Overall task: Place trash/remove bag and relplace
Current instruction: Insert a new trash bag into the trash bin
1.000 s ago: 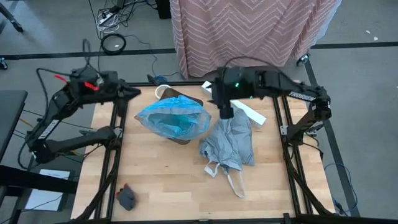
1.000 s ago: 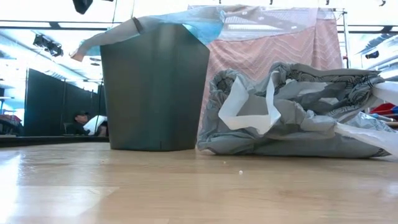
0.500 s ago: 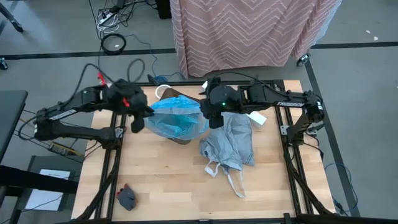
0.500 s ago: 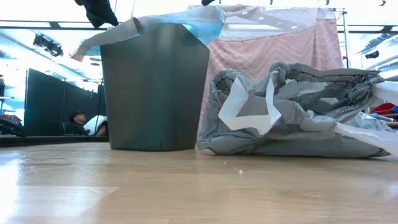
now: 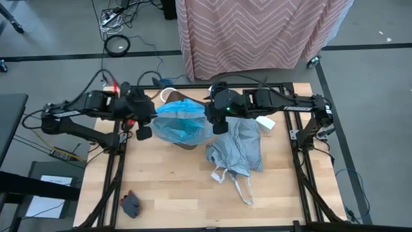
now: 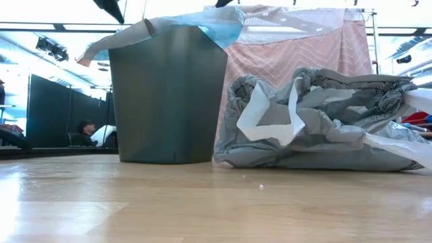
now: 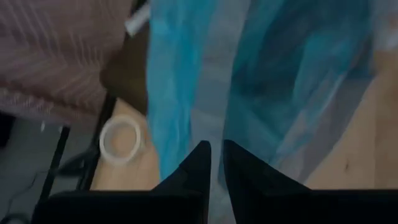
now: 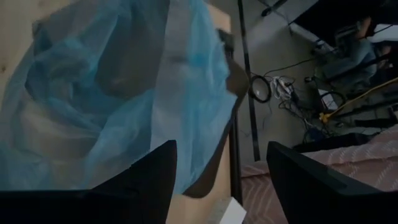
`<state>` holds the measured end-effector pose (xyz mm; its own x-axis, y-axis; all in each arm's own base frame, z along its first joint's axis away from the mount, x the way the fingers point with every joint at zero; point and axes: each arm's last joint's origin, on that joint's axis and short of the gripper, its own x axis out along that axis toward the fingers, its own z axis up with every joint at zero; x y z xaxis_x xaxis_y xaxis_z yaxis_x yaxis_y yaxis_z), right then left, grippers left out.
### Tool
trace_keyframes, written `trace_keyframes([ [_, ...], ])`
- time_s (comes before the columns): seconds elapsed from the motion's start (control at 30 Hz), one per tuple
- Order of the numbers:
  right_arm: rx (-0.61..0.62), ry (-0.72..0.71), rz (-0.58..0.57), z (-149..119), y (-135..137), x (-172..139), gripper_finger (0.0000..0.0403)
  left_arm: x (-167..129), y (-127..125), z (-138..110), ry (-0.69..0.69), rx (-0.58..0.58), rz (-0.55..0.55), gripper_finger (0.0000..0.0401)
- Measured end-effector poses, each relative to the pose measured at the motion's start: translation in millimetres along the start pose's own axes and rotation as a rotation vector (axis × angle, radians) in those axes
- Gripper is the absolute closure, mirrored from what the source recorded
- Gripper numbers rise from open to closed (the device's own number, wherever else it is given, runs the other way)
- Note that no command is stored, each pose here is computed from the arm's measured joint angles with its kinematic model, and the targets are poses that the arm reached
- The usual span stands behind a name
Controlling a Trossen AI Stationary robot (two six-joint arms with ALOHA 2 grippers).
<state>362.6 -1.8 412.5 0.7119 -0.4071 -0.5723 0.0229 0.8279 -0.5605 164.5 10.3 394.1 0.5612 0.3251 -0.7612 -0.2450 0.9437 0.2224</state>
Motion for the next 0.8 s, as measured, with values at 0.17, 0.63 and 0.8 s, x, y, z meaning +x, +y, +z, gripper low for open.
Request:
trace_keyframes([
  [0.17,-0.026,0.025,0.017,0,7,5,0.0158,11,-10,-2,0.115,0.036,-0.005,0.0350],
  [0.63,-0.067,0.102,0.072,-4,21,28,0.0166,23,-23,3,0.165,0.095,0.034,0.0350],
  [0.8,-0.066,0.121,0.073,-6,20,36,0.0165,23,-21,3,0.153,0.109,0.125,0.0350],
])
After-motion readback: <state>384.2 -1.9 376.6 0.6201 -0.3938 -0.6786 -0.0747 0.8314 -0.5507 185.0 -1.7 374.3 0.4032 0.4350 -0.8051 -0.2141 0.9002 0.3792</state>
